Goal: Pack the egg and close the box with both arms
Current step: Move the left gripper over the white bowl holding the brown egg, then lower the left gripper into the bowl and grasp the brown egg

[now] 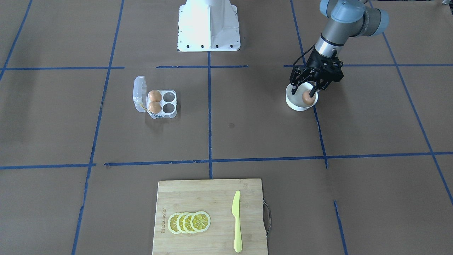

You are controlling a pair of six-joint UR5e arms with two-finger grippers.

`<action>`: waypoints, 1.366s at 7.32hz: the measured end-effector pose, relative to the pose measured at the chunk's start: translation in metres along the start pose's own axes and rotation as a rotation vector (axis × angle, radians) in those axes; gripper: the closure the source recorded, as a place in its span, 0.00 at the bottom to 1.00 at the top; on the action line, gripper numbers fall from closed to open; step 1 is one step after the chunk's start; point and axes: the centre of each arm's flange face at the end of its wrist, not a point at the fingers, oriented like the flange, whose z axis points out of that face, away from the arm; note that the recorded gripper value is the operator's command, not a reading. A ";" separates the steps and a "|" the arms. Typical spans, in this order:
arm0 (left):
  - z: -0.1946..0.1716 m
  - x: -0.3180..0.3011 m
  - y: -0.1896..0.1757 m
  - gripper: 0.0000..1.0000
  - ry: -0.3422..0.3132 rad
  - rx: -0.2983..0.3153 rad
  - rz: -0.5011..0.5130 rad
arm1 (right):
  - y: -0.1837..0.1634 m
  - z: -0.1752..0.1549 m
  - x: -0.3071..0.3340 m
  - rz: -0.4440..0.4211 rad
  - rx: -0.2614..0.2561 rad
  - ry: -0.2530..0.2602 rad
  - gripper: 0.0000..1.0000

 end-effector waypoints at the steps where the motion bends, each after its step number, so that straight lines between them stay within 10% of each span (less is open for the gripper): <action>1: -0.002 -0.001 0.000 0.26 0.000 0.001 0.003 | 0.000 0.000 0.000 0.000 0.000 0.000 0.00; 10: 0.004 -0.017 0.010 0.26 -0.031 -0.019 0.008 | 0.001 0.001 0.001 0.002 -0.002 0.001 0.00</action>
